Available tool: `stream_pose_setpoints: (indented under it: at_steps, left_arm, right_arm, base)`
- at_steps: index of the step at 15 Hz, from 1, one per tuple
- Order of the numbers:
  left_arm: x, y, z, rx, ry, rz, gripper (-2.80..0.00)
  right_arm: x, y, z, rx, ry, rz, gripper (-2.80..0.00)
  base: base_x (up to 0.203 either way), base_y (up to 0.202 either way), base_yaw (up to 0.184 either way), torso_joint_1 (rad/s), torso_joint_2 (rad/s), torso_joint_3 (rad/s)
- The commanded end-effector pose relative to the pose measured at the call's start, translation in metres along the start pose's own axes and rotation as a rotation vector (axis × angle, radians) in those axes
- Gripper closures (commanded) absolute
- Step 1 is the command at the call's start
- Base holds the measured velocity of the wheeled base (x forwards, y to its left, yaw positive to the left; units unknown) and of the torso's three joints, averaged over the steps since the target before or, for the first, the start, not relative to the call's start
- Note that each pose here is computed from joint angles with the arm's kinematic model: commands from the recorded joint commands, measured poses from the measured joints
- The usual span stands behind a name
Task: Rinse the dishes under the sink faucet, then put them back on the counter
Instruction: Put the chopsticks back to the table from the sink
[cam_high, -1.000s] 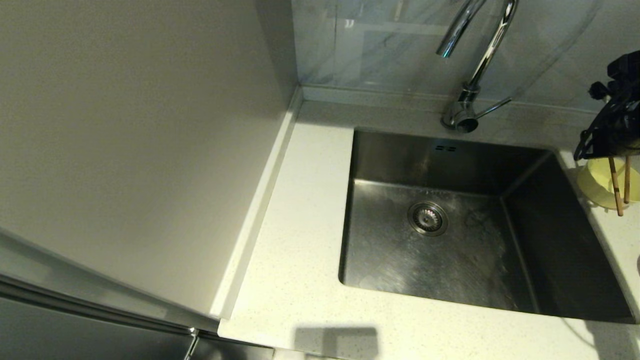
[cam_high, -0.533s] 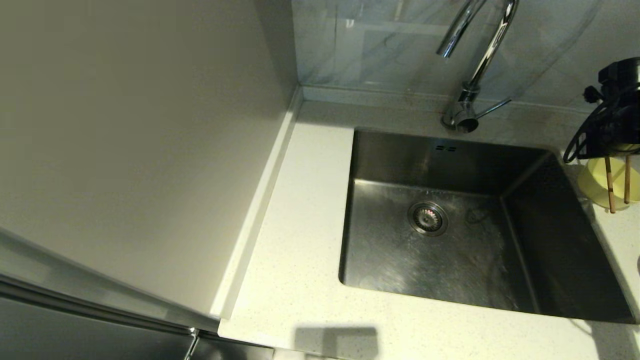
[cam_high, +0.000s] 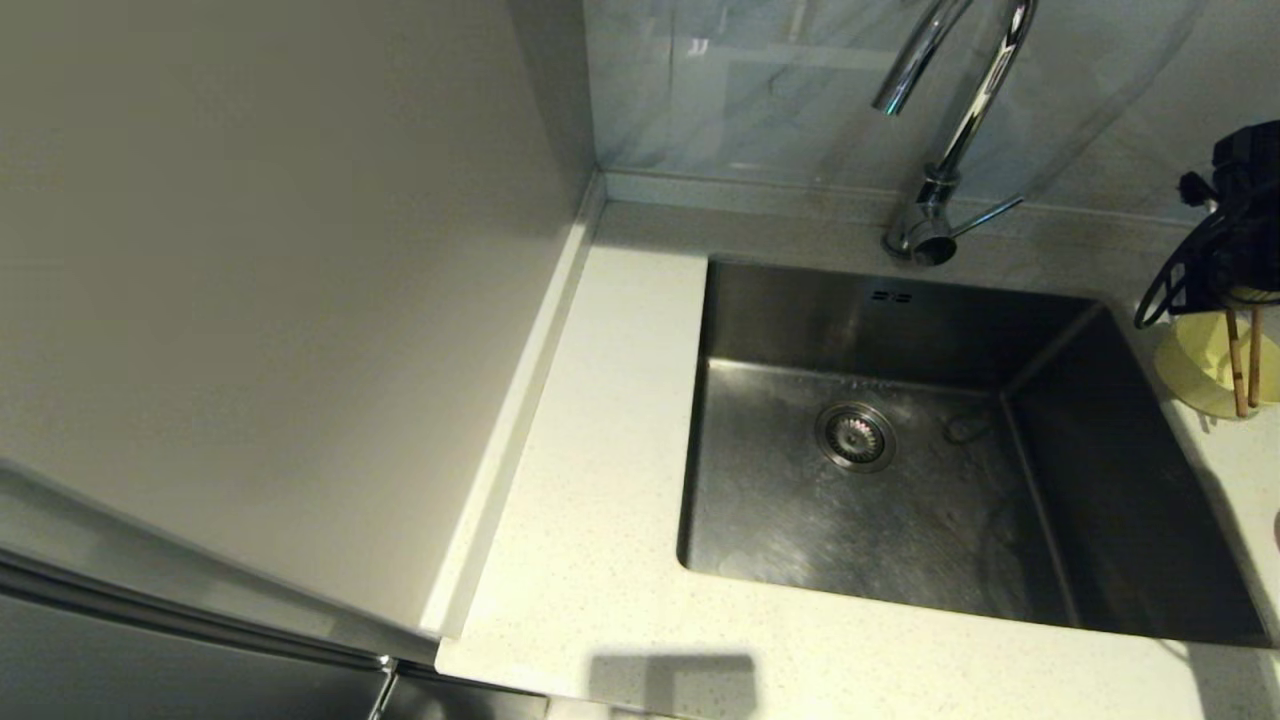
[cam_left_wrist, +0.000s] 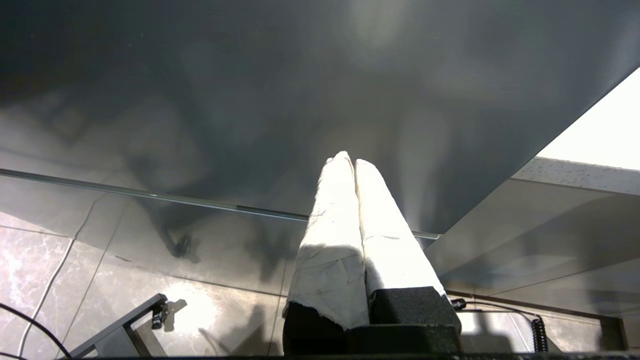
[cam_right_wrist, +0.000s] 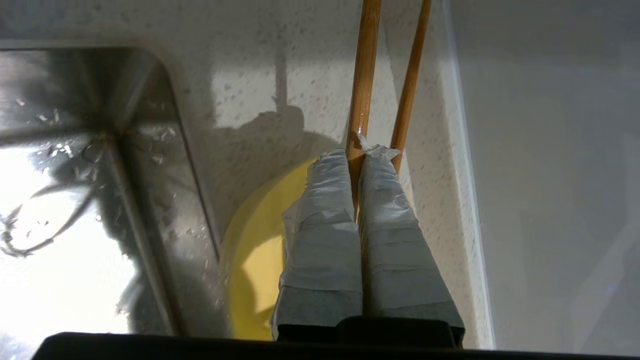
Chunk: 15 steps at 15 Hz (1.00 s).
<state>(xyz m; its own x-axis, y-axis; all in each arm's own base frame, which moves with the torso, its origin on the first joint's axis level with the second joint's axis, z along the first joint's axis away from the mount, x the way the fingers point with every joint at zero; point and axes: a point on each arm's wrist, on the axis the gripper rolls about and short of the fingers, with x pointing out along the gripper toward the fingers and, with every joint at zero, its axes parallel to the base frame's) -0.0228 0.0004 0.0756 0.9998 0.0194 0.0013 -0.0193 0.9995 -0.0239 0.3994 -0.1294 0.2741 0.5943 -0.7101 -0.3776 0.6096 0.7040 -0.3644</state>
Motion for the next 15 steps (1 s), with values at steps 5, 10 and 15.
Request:
stream_pose_setpoints:
  at_steps: [5,10,15]
  left_arm:
    - [-0.0002,0.0,0.0,-0.001,-0.003,0.0,0.0]
    - [-0.0002,0.0,0.0,-0.001,-0.003,0.0,0.0]
    - [-0.0002,0.0,0.0,-0.001,-0.003,0.0,0.0]
  right_arm:
    - [0.0052,0.0004,-0.0013,-0.015,0.0,-0.007,0.0]
    - [0.0088,0.0029,-0.0032,-0.026,0.005,-0.006,0.0]
    - [0.0102,0.0039,-0.004,-0.027,0.008,-0.006,-2.8]
  base:
    - [0.0,0.0,0.0,0.0,0.0,0.0]
    - [0.0,0.0,0.0,0.0,0.0,0.0]
    - [0.0,0.0,0.0,0.0,0.0,0.0]
